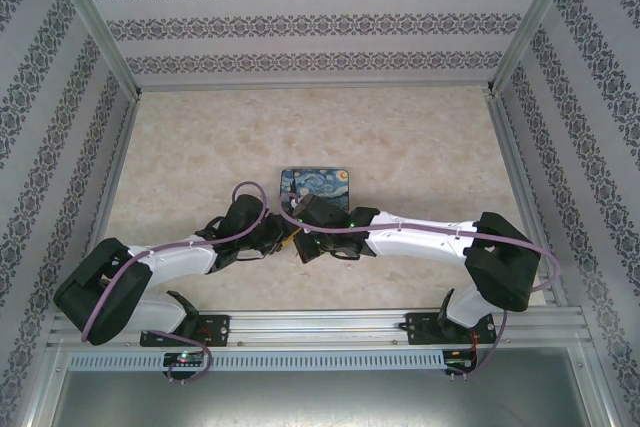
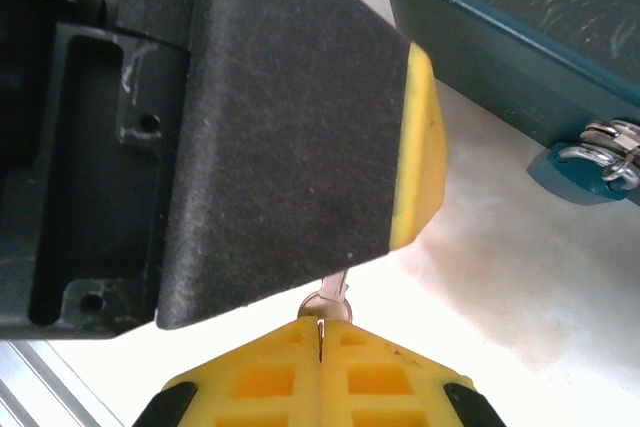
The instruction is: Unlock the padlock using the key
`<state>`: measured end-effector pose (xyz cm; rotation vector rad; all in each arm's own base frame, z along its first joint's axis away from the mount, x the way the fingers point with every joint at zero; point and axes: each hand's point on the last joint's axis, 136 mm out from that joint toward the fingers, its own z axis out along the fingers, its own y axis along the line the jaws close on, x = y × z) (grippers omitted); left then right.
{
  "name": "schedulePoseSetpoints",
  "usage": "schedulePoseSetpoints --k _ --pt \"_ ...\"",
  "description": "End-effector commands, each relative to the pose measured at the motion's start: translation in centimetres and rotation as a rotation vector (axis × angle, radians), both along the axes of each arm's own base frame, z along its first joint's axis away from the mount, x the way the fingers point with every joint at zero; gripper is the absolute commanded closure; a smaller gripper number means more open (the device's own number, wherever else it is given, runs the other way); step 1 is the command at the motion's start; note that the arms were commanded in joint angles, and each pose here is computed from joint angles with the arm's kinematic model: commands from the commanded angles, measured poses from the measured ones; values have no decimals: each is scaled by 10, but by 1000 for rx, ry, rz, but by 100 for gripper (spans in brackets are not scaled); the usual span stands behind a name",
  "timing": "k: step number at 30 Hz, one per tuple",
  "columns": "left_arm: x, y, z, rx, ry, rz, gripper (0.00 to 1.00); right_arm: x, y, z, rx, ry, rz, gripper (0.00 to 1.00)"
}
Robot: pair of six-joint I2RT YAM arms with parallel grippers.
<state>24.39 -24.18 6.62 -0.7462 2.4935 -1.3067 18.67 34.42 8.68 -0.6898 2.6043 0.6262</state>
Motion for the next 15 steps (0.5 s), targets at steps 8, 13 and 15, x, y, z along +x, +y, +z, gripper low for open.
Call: schedulePoseSetpoints --k 8,13,15 --pt "3 -9 8 -9 -44 -12 90 8 4 9 30 -15 -22 100" --pt "4 -11 11 -13 -57 -15 100 8 4 10 32 -15 -24 100" --pt "5 -11 13 -10 -62 -14 100 10 1 11 38 -18 -40 90"
